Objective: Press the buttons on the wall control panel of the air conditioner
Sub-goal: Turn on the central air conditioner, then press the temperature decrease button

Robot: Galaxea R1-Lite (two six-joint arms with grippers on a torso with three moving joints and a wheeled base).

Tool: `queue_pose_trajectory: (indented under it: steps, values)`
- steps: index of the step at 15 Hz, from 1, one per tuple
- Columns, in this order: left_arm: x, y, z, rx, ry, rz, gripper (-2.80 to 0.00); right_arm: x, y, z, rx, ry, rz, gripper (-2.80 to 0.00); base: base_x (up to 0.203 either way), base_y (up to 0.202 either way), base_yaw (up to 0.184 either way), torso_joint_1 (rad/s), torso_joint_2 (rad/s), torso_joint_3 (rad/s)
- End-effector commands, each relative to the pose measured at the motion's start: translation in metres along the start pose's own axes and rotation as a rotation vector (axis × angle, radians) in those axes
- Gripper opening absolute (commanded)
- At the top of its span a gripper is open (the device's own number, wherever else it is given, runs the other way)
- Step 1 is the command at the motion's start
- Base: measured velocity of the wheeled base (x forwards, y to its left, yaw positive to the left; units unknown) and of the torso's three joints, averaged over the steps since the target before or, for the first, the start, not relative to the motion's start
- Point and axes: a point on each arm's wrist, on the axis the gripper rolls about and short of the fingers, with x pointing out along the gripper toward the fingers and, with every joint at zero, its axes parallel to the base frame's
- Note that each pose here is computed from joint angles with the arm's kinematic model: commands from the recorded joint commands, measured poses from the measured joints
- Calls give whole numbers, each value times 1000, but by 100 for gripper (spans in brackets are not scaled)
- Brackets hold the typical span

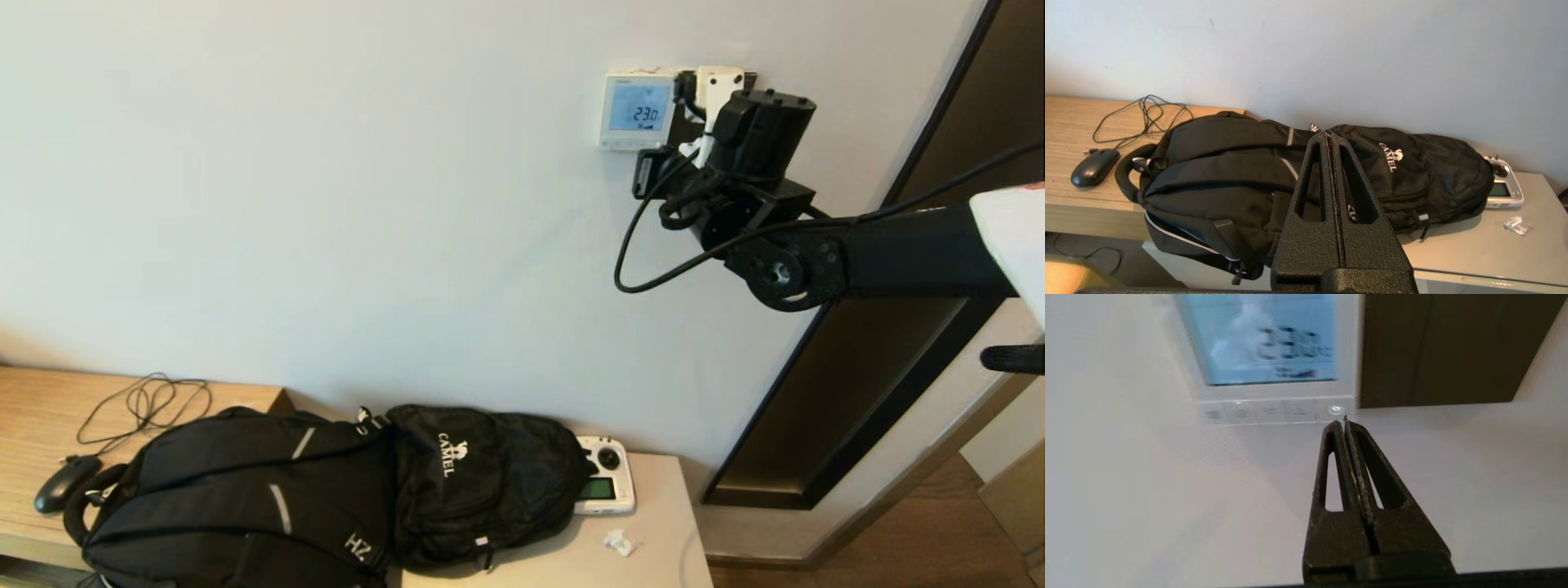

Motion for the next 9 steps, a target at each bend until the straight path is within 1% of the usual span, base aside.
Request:
queue_pose_trajectory:
  steps: [1, 4, 6, 9]
  values:
    - [0, 0, 0, -1, -2, 1, -280, -10, 1, 16, 19, -29, 10, -280, 0, 0, 0, 0, 0, 0]
    - [0, 0, 0, -1, -2, 1, -280, -13, 13, 19, 25, -41, 36, -280, 0, 0, 0, 0, 0, 0]
    - [0, 0, 0, -1, -2, 2, -280, -10, 23, 11, 23, -34, 52, -280, 0, 0, 0, 0, 0, 0]
    - [0, 0, 0, -1, -2, 0, -280, 5, 31, 3, 31, -52, 48, -280, 0, 0, 0, 0, 0, 0]
